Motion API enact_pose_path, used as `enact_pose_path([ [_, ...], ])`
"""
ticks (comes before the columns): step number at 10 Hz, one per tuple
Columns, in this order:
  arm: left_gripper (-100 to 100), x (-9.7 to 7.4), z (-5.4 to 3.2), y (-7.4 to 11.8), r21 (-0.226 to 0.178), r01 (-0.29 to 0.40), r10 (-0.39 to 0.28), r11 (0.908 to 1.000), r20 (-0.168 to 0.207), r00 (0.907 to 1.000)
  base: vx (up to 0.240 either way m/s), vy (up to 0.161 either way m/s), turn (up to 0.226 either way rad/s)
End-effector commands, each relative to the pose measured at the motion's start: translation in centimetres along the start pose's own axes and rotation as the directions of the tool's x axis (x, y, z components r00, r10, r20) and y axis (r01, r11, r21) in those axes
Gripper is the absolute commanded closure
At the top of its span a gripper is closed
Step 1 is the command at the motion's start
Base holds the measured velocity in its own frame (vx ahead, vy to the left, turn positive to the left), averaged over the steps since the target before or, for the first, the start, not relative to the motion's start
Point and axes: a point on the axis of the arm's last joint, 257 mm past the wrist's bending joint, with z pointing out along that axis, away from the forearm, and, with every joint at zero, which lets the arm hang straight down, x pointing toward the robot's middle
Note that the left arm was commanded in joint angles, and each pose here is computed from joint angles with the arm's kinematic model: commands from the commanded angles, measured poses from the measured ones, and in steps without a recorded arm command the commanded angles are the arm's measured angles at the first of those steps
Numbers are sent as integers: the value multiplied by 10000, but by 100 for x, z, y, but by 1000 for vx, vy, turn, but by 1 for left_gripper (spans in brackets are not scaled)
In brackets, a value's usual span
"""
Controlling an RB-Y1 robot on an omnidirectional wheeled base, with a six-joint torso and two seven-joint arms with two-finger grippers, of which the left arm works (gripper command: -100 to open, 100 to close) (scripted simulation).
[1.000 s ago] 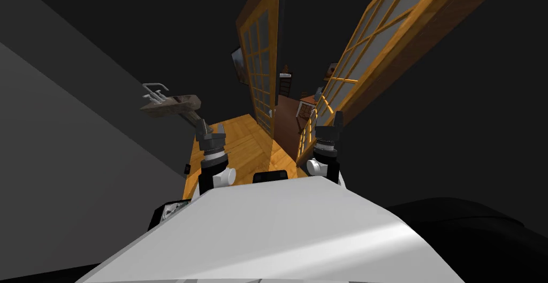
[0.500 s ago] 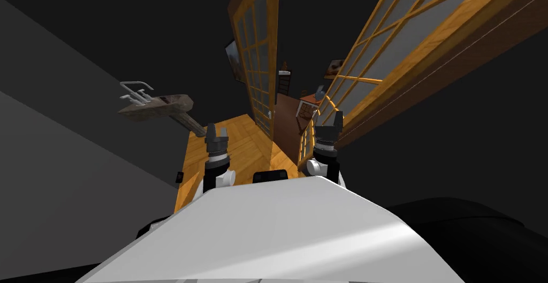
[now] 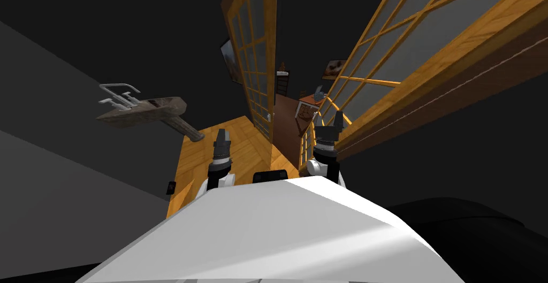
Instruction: Push the door open
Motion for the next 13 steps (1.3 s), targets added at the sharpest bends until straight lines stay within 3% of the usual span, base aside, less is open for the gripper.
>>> enact_pose_path([
  [1,-100,85,-70,86,-76,-618,615,9981,-325,9976,169,43,-65],
  [3,-100,142,-128,146,-108,-1042,1034,9945,-566,9930,116,22,-45],
  [6,-100,262,-260,271,-125,-1909,1885,9815,-1082,9761,126,29,-55],
  [8,-100,355,-371,365,-87,-2544,2503,9671,-1489,9566,156,23,-55],
  [9,-100,418,-450,428,-38,-2955,2903,9553,-1766,9405,151,20,-70],
  [10,-100,451,-492,460,-6,-3160,3101,9488,-1905,9314,142,21,-49],
  [11,-100,517,-579,522,73,-3554,3483,9347,-2185,9116,141,36,-76],
  [12,-100,550,-624,553,121,-3743,3667,9272,-2326,9008,142,31,-58],
  [13,-100,616,-716,613,233,-4106,4020,9115,-2605,8778,151,37,-56],
])
